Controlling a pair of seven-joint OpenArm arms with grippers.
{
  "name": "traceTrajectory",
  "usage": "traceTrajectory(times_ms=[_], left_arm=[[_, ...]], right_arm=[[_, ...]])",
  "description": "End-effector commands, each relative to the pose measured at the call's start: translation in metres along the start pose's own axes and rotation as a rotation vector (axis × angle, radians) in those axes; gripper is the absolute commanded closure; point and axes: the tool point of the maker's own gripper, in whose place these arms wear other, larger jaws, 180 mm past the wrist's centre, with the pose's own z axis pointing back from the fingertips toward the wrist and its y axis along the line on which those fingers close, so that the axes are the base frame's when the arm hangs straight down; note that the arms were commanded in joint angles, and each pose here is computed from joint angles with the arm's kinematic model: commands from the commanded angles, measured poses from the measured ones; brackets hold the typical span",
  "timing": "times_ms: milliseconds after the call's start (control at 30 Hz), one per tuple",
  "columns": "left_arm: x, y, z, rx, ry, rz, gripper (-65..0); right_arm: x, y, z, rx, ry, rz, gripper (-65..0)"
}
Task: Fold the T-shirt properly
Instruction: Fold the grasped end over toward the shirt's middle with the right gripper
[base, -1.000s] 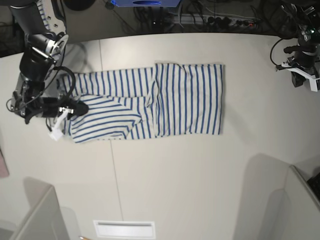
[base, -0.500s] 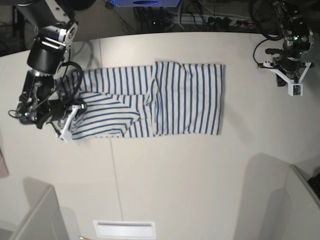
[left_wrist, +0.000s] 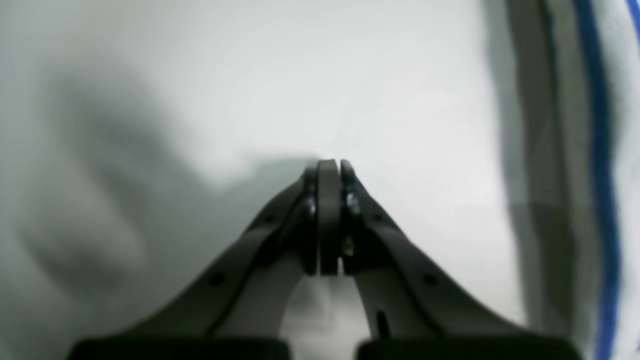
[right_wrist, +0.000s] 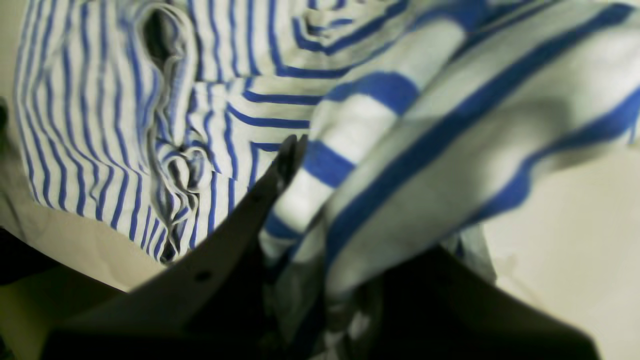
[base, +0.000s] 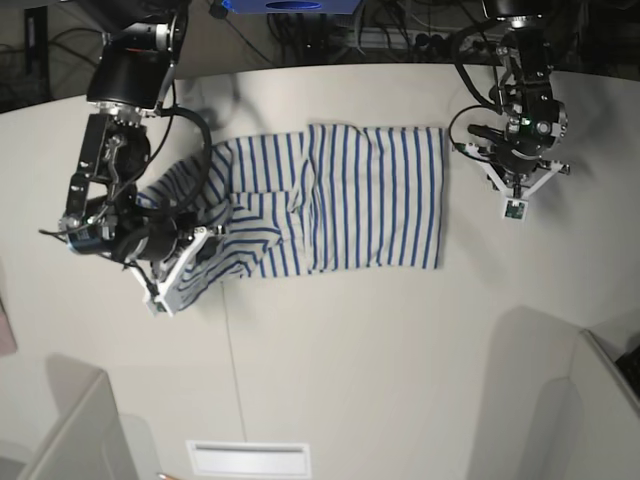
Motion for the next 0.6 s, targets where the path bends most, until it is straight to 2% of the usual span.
traceTrajectory(times_ms=[0, 267, 500, 567], left_arm=[[0.012, -0.005, 0.001, -0.009, -0.034, -0.02, 0.0], [0.019, -0.058, -0.008, -0.122, -0.032, -0.084, 0.0], [0.016, -0.092, -0.006, -0.197, -0.028, -0.15, 0.0], [0.012, -0.102, -0.005, -0.219, -0.022, -0.168, 0.0]], right_arm=[[0.021, 0.014, 0.005, 0.023, -0.062, 0.016, 0.0], [0.032, 0.07, -0.004, 0.089, -0.075, -0.015, 0.0], [0.025, 0.096, -0.006, 0.117, -0.062, -0.012, 0.0], [0.026, 0.097, -0.006, 0.094, -0.068, -0.009, 0.0]])
